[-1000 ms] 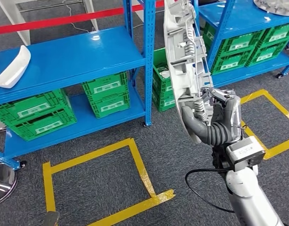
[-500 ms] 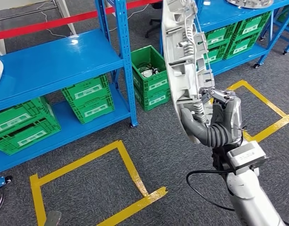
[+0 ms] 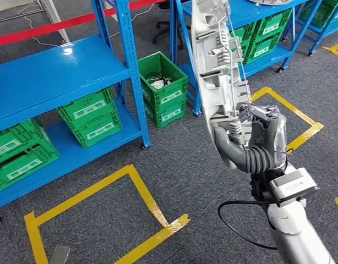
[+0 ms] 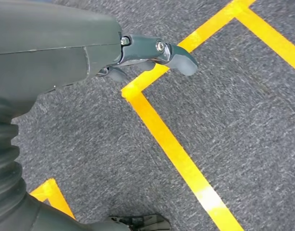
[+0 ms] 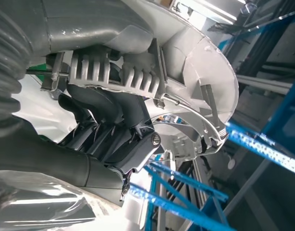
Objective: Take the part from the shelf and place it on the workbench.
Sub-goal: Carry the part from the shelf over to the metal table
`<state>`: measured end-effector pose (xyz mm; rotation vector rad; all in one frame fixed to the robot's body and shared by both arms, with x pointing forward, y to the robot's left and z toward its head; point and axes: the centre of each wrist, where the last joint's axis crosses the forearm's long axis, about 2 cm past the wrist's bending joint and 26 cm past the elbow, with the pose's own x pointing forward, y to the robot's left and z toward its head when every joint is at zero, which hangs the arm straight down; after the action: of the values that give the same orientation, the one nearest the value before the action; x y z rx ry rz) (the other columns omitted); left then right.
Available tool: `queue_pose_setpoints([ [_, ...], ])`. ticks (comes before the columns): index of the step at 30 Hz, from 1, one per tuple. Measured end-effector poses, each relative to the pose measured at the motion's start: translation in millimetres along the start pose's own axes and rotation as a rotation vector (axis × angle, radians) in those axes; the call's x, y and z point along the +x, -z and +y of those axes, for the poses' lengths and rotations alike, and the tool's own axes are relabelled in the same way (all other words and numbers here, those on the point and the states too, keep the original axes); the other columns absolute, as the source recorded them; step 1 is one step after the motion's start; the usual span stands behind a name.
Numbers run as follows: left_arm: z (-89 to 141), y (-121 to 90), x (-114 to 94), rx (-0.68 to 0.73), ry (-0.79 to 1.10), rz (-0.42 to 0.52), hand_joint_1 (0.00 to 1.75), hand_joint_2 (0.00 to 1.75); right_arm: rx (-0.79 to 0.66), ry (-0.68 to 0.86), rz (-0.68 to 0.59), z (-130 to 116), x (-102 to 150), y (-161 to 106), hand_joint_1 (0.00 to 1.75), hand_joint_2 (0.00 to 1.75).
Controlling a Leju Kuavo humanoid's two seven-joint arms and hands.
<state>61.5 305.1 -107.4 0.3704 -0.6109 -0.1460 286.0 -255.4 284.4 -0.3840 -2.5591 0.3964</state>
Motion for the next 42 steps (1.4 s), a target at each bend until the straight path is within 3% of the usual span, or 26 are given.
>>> queue_pose_setpoints([
  [42, -0.5, -2.7, -4.9, 0.002, 0.002, 0.006, 0.0, 1.75, -0.002, 0.004, -0.022, -2.1, 6.2, -2.7, 1.75, 1.75],
])
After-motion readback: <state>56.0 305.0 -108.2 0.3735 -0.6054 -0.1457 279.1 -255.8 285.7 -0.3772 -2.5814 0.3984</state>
